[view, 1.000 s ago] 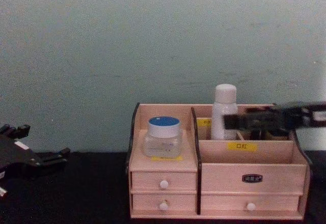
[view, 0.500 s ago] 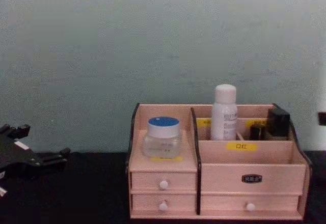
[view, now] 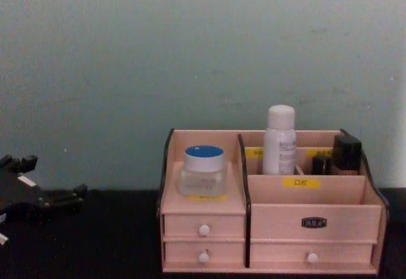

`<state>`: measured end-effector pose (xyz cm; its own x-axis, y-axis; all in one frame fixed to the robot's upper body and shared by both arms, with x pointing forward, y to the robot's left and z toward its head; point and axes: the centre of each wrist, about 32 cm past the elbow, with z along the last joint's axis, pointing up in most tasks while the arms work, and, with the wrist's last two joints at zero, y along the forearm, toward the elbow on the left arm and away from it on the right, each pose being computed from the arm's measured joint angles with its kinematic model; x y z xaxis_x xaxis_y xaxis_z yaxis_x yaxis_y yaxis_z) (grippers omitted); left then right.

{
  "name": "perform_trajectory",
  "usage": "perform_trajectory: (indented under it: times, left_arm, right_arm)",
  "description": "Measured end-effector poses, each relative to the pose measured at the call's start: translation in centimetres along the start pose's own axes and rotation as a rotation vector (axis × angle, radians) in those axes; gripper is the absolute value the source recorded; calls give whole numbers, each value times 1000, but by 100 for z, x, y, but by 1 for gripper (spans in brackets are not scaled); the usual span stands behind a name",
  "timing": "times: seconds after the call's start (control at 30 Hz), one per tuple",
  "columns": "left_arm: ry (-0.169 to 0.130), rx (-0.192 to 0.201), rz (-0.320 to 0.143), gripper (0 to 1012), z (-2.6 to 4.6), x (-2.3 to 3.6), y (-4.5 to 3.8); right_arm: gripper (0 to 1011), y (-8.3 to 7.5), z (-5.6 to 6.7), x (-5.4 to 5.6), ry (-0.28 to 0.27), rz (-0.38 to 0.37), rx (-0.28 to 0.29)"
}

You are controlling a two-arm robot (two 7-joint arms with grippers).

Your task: Pick up the facial cleanser and watermelon frost from the table and place them into the tiered storage box.

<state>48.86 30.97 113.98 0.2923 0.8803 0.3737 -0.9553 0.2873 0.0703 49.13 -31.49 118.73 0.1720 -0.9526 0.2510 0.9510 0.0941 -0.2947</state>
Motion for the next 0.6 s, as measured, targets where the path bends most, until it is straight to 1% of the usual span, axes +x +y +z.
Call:
perform_trajectory:
  times: [0.23, 0.6]
  left_arm:
    - [0, 0, 0, 1001, 0, 0, 0]
    - [0, 0, 0, 1001, 0, 0, 0]
  right_arm:
    - [1003, 77, -94, -55, -4, -5, -33]
    - [1002, 72, -85, -52, -5, -3, -31]
